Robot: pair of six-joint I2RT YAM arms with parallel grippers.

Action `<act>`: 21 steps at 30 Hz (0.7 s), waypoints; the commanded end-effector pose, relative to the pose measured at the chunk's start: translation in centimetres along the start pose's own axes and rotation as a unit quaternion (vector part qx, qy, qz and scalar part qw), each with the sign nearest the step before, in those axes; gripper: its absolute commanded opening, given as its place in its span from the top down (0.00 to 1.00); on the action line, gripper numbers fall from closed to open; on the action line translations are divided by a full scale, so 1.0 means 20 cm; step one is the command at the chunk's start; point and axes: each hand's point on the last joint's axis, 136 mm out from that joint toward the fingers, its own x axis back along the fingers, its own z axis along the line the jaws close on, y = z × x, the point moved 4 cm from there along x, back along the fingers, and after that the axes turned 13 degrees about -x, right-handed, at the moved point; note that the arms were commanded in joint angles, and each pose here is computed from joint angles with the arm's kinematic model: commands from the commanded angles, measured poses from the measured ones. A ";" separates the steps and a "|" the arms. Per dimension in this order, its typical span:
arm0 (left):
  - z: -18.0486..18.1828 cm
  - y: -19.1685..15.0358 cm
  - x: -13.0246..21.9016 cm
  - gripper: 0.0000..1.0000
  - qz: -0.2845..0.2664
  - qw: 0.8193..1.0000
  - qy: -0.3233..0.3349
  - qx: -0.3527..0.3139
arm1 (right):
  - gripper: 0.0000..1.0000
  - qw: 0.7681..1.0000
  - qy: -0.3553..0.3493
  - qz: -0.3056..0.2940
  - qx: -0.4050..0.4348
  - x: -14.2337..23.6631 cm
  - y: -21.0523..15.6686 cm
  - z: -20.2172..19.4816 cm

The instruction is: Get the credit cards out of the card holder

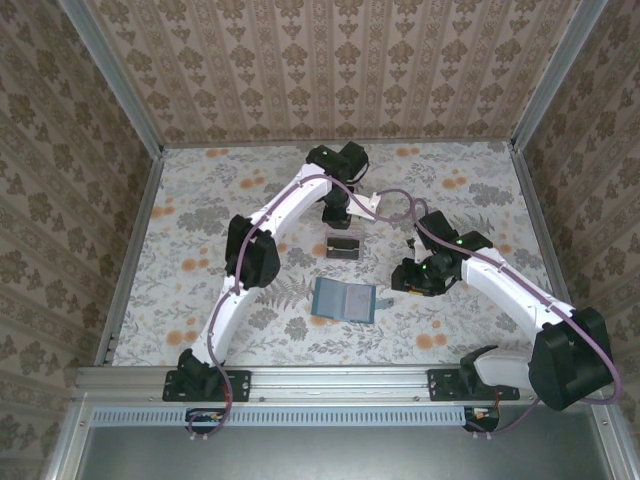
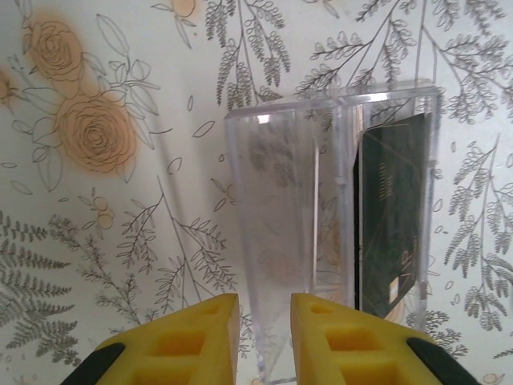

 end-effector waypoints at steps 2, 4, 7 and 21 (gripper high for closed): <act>0.05 -0.03 0.03 0.76 0.013 1.000 0.027 0.004 | 0.59 1.000 -0.003 -0.001 -0.005 0.02 -0.02 -0.02; 0.05 -0.03 0.03 0.76 0.016 1.000 0.027 0.005 | 0.58 1.000 -0.002 -0.002 -0.005 0.03 -0.02 -0.02; 0.03 -0.03 0.03 0.74 0.012 1.000 0.020 0.006 | 0.59 1.000 -0.001 -0.004 -0.004 0.03 -0.02 -0.02; 0.16 -0.05 0.18 0.80 0.026 0.984 0.123 0.129 | 0.58 1.000 0.004 0.002 -0.010 -0.01 -0.01 -0.02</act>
